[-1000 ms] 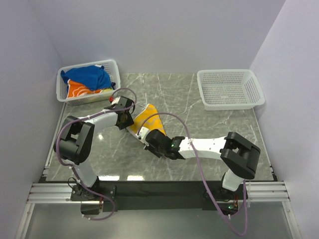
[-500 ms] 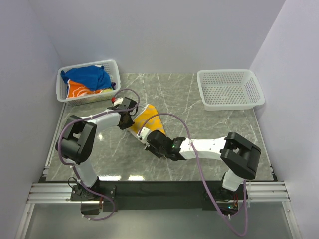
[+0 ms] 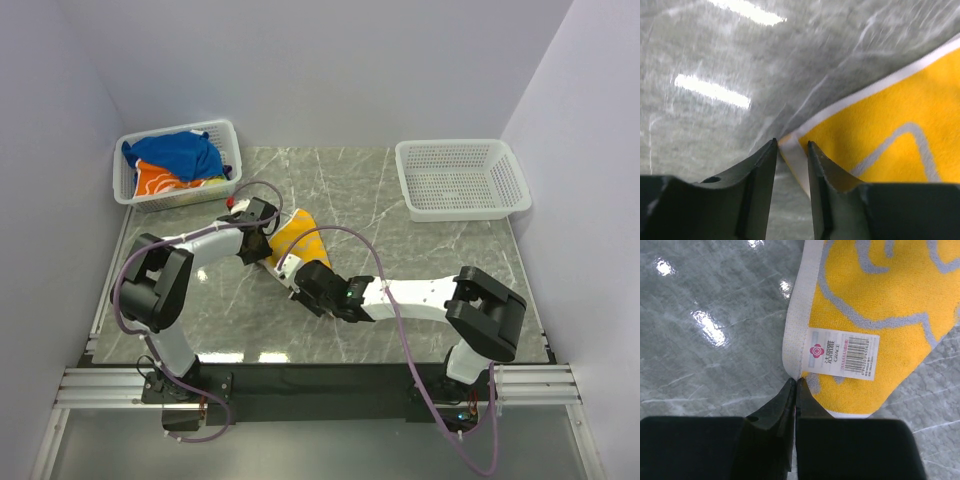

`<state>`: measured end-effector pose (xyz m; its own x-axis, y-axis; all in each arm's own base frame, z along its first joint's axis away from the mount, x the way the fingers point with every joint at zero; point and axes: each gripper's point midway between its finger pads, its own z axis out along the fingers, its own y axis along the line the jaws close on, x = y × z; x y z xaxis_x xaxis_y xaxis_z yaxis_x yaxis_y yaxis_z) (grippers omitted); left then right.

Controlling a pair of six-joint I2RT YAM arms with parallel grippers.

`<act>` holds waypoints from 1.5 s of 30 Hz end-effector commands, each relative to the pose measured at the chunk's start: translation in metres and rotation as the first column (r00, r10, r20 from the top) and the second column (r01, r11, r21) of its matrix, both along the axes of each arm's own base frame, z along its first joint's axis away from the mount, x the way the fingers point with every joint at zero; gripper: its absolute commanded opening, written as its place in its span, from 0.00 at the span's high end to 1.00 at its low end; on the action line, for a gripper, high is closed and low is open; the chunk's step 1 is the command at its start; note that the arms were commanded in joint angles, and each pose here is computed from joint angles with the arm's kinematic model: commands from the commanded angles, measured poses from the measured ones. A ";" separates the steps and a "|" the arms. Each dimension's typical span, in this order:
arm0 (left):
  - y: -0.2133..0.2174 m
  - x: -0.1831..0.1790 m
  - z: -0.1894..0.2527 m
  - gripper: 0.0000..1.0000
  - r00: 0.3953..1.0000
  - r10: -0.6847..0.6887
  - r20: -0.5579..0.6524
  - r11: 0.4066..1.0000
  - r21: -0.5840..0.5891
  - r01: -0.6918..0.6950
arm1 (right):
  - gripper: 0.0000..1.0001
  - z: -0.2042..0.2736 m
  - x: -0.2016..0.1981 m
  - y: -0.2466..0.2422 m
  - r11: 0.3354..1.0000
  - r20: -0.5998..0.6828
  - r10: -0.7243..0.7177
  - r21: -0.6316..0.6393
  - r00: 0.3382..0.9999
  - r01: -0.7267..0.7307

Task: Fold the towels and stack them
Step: Flatten out the crumpled towel

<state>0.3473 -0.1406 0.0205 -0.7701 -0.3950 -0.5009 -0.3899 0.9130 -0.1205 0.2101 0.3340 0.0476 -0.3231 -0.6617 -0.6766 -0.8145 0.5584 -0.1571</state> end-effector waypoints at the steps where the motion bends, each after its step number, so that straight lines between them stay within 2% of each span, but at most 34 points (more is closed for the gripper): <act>1: 0.009 -0.046 -0.017 0.62 0.986 -0.014 -0.164 1.000 0.025 0.018 | 1.00 0.019 0.004 0.007 0.997 0.027 -0.012 0.073 1.000 0.010; 9: 0.008 -0.046 -0.012 0.62 0.987 -0.010 -0.159 1.000 0.026 0.014 | 1.00 0.019 0.002 0.004 0.997 0.029 -0.013 0.083 0.999 0.010; 20: 0.015 -0.040 -0.037 0.62 0.983 0.036 -0.182 0.996 0.088 -0.020 | 1.00 0.010 -0.005 0.001 0.997 0.009 0.001 0.074 1.000 -0.002; 23: 0.016 -0.041 -0.045 0.65 0.979 0.041 -0.197 0.995 0.095 -0.023 | 1.00 0.008 -0.007 -0.001 0.998 0.006 0.001 0.070 1.000 -0.002; 26: 0.014 -0.042 -0.053 0.73 0.977 0.036 -0.212 0.996 0.089 -0.017 | 1.00 0.007 -0.008 -0.002 0.998 0.004 0.005 0.067 1.000 -0.005; 27: 0.014 -0.042 -0.055 0.80 0.976 0.036 -0.213 0.996 0.084 -0.018 | 1.00 0.007 -0.009 -0.002 0.998 0.004 0.006 0.067 1.000 -0.006; 29: 0.014 -0.044 -0.059 0.88 0.975 0.032 -0.220 0.996 0.083 -0.014 | 1.00 0.008 -0.008 -0.002 0.998 0.006 0.005 0.068 1.000 -0.005; 30: 0.014 -0.044 -0.060 0.97 0.975 0.030 -0.219 0.997 0.082 -0.012 | 1.00 0.008 -0.008 -0.001 0.998 0.006 0.005 0.068 1.000 -0.005; 34: 0.014 -0.042 -0.057 0.99 0.977 0.018 -0.211 0.996 0.087 0.000 | 1.00 0.012 -0.007 0.000 0.998 0.012 0.004 0.066 1.000 -0.004; 39: 0.018 -0.027 -0.021 0.99 0.991 0.022 -0.133 0.993 0.115 -0.007 | 1.00 0.038 0.002 -0.001 0.997 0.061 -0.025 0.072 0.998 0.021; 45: 0.026 0.008 0.092 0.99 0.993 0.053 0.107 0.990 0.126 -0.066 | 1.00 0.102 0.022 -0.012 0.995 0.178 -0.080 0.066 0.981 0.069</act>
<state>0.3313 -0.1267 0.0370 -0.7952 -0.3648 -0.4844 -0.4121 0.9111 -0.0095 0.2165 0.3261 0.0924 -0.2916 -0.6292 -0.7204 -0.7847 0.5881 -0.1960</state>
